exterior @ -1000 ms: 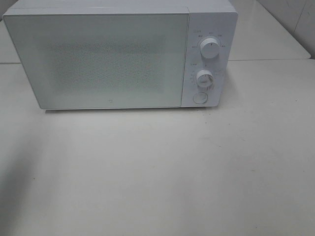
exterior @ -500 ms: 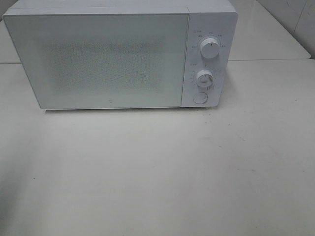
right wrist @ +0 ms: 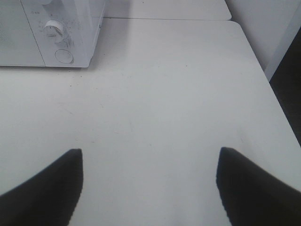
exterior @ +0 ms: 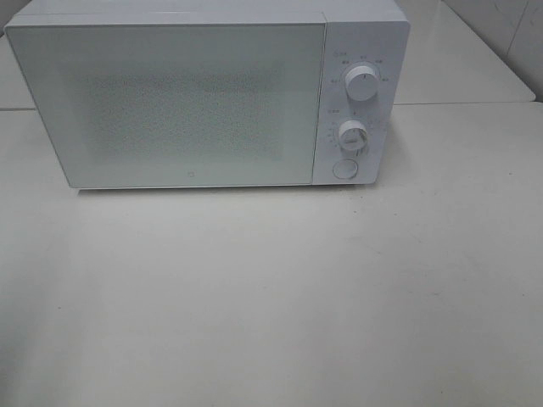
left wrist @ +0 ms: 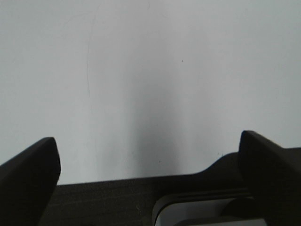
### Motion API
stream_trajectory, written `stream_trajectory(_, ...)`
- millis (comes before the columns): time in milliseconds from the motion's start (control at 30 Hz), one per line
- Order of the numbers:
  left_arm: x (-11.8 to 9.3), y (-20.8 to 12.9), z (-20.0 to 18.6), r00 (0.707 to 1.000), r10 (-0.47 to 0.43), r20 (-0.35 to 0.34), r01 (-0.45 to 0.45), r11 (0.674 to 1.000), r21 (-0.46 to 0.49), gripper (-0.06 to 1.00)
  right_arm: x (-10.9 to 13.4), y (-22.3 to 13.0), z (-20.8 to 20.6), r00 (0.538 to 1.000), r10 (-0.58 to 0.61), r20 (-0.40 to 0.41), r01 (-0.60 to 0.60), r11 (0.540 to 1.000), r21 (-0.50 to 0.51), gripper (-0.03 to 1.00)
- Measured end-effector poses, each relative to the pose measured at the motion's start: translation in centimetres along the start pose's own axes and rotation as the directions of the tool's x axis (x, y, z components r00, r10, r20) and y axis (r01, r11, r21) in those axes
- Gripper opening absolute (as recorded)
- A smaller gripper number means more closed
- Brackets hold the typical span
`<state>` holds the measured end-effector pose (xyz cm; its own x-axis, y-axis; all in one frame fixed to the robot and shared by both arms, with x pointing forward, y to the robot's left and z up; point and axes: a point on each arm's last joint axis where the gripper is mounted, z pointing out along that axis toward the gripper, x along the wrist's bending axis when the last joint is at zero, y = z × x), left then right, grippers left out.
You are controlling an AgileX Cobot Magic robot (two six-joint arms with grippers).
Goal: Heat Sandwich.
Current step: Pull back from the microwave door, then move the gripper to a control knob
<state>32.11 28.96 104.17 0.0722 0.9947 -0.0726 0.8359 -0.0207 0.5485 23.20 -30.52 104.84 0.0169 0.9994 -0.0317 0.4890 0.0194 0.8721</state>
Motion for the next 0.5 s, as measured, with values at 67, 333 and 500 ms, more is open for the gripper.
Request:
stream_trajectory(67,0.0,-0.6,-0.1,1.000,0.002,-0.003,-0.002,1.000,0.018,0.97,0.0,0.0,0.0,1.000,0.000,0.000,0.000,1.000,0.000,0.76)
stream_trajectory(333,0.0,-1.5,-1.3,1.000,0.007,0.001,-0.007,0.997,-0.072,0.97,0.0,0.0,0.0,1.000,0.000,0.000,0.000,1.000,0.000,0.76)
stream_trajectory(500,0.0,-2.3,-2.5,1.000,0.014,0.005,-0.013,0.987,-0.160,0.97,0.0,0.0,0.0,1.000,0.000,0.000,0.000,1.000,0.000,0.76)
